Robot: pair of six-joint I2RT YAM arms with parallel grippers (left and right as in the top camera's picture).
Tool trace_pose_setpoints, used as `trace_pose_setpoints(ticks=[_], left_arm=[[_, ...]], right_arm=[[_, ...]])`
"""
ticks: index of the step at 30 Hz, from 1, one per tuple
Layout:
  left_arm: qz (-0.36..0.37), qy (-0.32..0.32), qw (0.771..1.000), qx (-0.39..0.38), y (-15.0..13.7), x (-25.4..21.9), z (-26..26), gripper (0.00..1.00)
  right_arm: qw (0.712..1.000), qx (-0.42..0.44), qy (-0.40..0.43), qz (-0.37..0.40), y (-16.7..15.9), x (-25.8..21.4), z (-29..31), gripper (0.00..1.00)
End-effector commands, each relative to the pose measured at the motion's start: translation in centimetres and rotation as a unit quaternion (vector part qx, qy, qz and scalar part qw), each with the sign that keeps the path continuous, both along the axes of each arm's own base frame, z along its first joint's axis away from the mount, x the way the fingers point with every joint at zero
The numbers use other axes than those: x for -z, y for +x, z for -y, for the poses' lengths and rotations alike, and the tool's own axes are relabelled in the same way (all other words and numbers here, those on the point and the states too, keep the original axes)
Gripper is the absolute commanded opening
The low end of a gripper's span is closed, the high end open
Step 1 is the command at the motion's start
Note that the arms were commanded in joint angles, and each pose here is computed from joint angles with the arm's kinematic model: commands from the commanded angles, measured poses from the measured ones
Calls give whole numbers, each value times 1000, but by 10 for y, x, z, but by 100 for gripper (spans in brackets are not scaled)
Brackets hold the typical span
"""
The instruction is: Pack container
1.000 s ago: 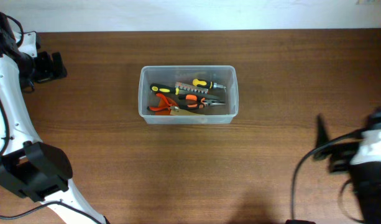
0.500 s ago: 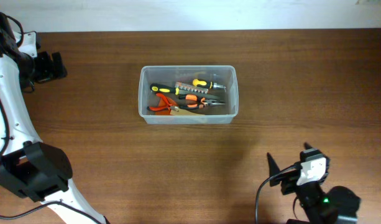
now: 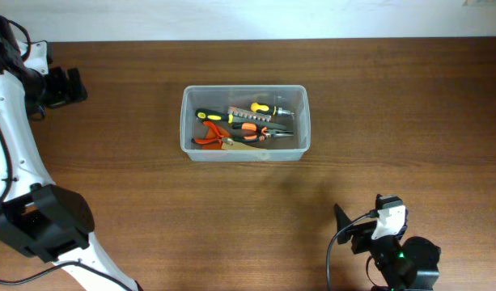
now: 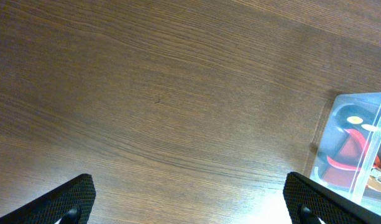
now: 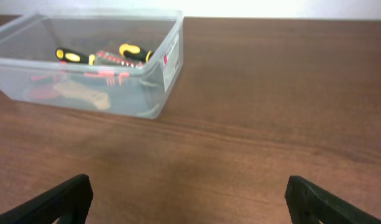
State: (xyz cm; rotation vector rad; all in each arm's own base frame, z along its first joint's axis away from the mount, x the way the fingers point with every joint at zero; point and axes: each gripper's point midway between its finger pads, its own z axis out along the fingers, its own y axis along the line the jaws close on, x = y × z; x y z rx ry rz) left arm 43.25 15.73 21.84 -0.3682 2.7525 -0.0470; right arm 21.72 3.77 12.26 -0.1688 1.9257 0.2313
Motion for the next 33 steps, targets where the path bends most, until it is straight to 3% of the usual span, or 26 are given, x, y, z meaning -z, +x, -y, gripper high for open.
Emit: trace_pose_setpoints(ticks=[1,33], left_arm=[[5,-5,1000,-5,-1,-2,0,99],[11,-2,1000,-4,-2,-8,1,99]], right_arm=[[1000,8,1,7,2,0,2,99],[1000,9,1,13,1,-3,2,99]])
